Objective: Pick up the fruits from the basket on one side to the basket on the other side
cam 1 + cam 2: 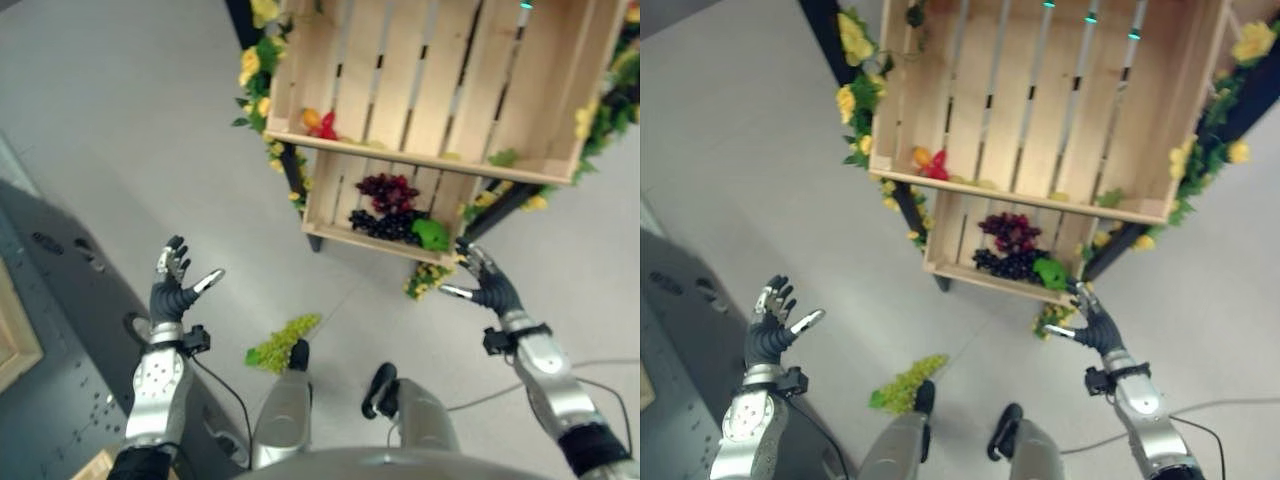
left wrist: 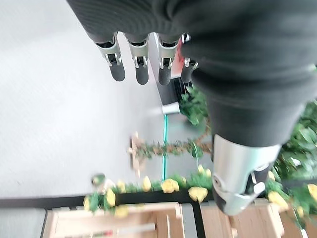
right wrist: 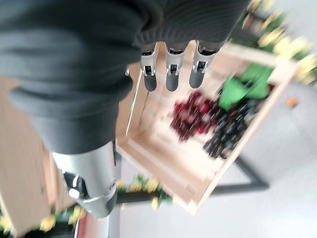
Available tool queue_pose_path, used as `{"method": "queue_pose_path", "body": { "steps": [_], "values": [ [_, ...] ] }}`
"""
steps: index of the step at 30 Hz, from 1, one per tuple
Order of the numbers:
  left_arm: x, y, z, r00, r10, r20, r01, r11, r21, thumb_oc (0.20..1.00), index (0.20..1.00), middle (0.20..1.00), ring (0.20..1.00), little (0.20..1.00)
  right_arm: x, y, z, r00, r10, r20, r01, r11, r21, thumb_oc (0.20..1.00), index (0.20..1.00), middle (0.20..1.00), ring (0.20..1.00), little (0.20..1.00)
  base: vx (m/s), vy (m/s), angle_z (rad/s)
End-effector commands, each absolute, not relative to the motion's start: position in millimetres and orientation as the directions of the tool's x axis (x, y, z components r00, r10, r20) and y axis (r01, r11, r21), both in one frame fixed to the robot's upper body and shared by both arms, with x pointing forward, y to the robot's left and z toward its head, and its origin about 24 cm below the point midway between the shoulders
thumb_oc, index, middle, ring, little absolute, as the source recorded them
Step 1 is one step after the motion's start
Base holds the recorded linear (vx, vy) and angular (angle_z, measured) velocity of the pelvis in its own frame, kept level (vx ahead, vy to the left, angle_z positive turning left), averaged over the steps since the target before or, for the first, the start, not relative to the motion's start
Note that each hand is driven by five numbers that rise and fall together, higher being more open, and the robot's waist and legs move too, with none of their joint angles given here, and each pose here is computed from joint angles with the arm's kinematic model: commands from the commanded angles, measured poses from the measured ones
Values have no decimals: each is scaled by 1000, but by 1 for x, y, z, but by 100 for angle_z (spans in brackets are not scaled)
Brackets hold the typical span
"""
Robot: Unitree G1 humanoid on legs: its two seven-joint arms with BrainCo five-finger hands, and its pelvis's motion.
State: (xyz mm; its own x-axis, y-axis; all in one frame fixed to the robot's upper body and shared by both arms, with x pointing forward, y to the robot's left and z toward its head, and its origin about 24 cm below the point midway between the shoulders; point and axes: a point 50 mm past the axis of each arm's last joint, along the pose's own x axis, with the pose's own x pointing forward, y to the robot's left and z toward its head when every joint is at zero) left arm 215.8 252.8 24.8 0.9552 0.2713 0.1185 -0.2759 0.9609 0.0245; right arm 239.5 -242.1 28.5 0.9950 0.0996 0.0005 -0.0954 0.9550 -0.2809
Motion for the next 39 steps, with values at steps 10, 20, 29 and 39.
{"method": "queue_pose_path", "body": {
  "steps": [10,20,29,39],
  "values": [
    [226,253,42,946,239,218,-258,964,63,1000,1000,1000,1000,1000,251,-210,42,981,129,146,-91,966,-243,1000,1000,1000,1000,1000,69,22,73],
    [222,259,52,922,286,261,-316,945,81,1000,1000,1000,1000,1000,250,-202,30,989,105,108,-82,976,-204,1000,1000,1000,1000,1000,153,167,29],
    [238,242,67,918,217,332,-251,966,62,1000,1000,1000,1000,1000,238,-208,32,987,129,101,-102,966,-236,1000,1000,1000,1000,1000,86,-13,98],
    [241,234,67,927,178,331,-203,978,43,1000,1000,1000,1000,1000,231,-219,27,989,135,60,-116,963,-245,1000,1000,1000,1000,1000,142,-279,161]
  ]
}}
